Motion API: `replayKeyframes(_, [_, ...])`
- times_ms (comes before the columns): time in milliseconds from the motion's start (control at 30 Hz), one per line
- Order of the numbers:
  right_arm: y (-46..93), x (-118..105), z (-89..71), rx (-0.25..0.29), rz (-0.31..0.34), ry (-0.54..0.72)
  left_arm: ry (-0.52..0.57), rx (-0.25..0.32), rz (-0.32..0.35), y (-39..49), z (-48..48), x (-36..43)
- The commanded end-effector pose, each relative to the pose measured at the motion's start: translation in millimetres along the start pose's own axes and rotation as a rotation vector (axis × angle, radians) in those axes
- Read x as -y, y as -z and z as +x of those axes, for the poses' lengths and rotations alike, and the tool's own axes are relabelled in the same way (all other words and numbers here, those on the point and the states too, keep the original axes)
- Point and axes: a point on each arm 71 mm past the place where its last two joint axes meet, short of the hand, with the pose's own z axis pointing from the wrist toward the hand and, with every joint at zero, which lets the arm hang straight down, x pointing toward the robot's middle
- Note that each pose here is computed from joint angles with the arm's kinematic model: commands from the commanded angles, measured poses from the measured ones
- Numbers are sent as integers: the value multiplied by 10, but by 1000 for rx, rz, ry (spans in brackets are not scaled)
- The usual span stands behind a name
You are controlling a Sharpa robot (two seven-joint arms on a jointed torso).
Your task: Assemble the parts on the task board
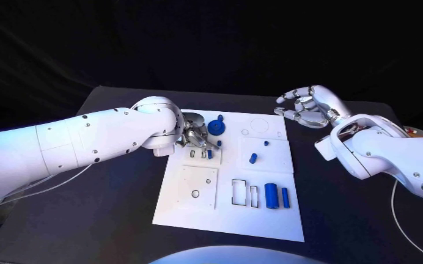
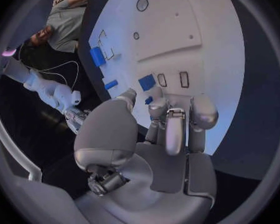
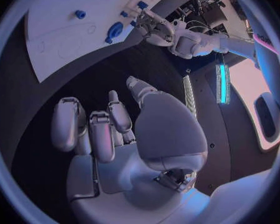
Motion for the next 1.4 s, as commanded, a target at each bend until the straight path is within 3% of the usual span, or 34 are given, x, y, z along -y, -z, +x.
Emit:
replayKeyframes(33, [-2, 1, 17, -16, 1, 2, -19, -34, -2, -8, 22, 15])
replayKeyframes(700, [-9, 15, 40, -23, 9, 1, -20, -59, 4, -43, 78, 55])
replayKeyframes(1133, [-6, 39, 50, -21, 20, 3, 147, -10, 53, -16, 54, 105])
replayKeyframes(1400, [3, 57, 57, -22, 27, 3, 201, -15, 56, 23, 46, 62])
